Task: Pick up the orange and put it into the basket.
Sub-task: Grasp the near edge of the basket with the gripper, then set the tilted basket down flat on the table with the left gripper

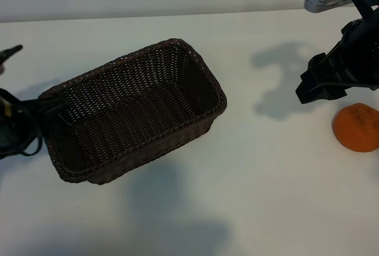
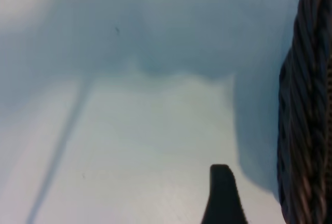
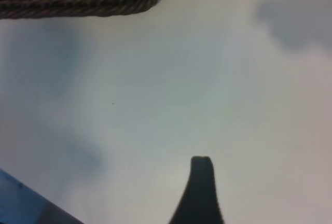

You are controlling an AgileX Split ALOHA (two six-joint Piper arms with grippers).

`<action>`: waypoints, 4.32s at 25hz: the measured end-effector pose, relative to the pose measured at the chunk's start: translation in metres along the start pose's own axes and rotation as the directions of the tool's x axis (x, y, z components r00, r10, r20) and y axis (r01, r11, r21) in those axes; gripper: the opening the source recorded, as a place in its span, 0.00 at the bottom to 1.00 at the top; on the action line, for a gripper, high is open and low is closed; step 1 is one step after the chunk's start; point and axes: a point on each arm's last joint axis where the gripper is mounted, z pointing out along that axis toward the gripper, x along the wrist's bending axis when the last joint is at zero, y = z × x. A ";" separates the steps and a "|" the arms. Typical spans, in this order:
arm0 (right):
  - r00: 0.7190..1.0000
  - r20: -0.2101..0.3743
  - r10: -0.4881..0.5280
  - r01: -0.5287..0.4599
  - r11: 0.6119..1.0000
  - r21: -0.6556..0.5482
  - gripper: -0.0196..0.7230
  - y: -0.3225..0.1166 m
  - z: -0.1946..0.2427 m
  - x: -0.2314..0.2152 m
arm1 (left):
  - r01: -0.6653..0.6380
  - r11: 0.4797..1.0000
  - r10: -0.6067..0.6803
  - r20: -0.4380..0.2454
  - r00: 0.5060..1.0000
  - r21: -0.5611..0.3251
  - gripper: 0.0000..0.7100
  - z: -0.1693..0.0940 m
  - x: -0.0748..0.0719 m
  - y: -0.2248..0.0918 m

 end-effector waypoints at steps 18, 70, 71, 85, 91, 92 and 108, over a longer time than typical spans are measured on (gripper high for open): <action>1.000 -0.013 0.003 -0.003 0.999 0.032 0.82 -0.003 0.000 0.001 | -0.039 0.997 0.037 0.031 0.999 0.065 0.73 0.040 -0.021 0.000; 1.000 -0.013 0.003 -0.003 0.999 0.034 0.82 -0.003 0.000 0.001 | 0.038 0.994 -0.009 0.272 0.962 -0.104 0.21 -0.005 -0.014 0.014; 1.000 -0.014 0.003 -0.003 0.999 0.035 0.82 -0.003 0.000 0.001 | 0.043 0.993 -0.010 0.281 0.960 -0.113 0.21 -0.008 -0.013 0.014; 1.000 -0.015 0.003 -0.003 0.999 0.043 0.82 -0.004 0.000 0.001 | -0.077 0.991 0.110 0.351 0.930 -0.105 0.21 -0.006 -0.030 0.019; 1.000 -0.008 -0.002 0.002 0.999 0.050 0.82 -0.005 0.000 0.001 | -0.249 0.966 0.258 0.383 0.887 -0.073 0.21 0.001 -0.070 0.048; 1.000 -0.007 -0.003 0.003 0.999 0.051 0.82 -0.005 0.000 0.001 | -0.283 0.956 0.292 0.403 0.867 -0.082 0.21 -0.001 -0.077 0.054; 1.000 -0.004 -0.006 0.006 0.998 0.069 0.82 -0.006 0.000 0.000 | -0.386 0.922 0.322 0.540 0.778 0.006 0.21 0.044 -0.133 0.075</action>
